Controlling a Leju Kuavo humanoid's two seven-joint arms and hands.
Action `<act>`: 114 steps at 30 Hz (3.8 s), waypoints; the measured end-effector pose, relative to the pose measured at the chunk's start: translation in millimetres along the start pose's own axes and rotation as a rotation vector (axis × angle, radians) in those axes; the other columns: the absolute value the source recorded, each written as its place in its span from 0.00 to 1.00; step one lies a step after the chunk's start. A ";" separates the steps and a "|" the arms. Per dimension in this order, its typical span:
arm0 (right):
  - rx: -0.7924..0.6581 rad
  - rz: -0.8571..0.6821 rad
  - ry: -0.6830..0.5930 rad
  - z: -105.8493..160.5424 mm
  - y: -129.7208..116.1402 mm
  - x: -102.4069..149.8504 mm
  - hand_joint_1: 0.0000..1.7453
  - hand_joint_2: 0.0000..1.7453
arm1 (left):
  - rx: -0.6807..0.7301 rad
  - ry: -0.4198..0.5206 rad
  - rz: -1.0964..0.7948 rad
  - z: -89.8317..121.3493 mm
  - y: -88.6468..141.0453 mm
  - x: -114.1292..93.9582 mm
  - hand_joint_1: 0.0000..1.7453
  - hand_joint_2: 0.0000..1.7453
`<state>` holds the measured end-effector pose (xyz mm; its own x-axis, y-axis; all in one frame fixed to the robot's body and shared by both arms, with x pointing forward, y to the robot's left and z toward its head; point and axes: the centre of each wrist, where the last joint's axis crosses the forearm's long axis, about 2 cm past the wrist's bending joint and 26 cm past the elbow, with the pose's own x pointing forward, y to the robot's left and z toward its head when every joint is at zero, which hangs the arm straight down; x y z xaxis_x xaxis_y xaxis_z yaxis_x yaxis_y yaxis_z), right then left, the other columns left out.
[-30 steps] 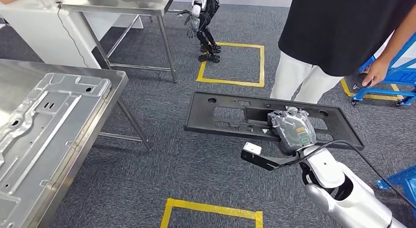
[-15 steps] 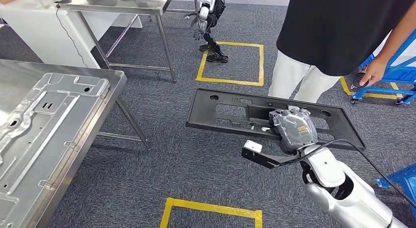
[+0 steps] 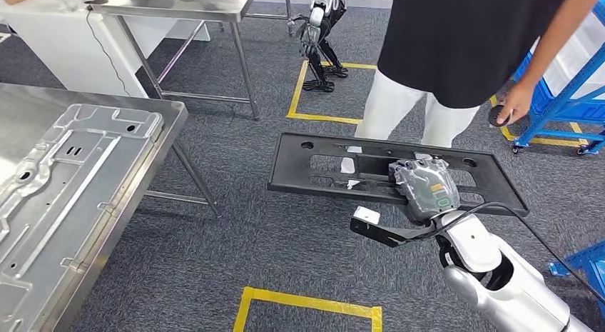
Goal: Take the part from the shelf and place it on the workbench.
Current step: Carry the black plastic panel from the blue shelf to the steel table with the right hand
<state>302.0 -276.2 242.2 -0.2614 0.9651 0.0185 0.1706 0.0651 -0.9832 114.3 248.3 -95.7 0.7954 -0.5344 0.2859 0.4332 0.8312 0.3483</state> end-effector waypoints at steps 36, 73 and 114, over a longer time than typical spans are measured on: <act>-0.001 0.001 0.002 -0.2 -0.2 -0.6 1.00 1.00 | -0.001 0.001 0.000 0.1 -0.4 -0.4 0.00 1.00; -0.002 0.001 0.002 -0.3 -0.4 -0.4 1.00 1.00 | -0.001 0.001 0.000 0.2 -0.6 -0.5 0.00 1.00; 0.001 0.003 0.004 0.4 0.3 -1.3 1.00 1.00 | 0.001 -0.001 0.000 -0.2 0.6 0.6 0.00 1.00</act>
<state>302.1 -277.6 241.8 -0.2570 0.9663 0.0165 0.1701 0.0620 -0.9835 115.1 248.5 -95.5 0.7950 -0.5344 0.2869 0.4328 0.8312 0.3490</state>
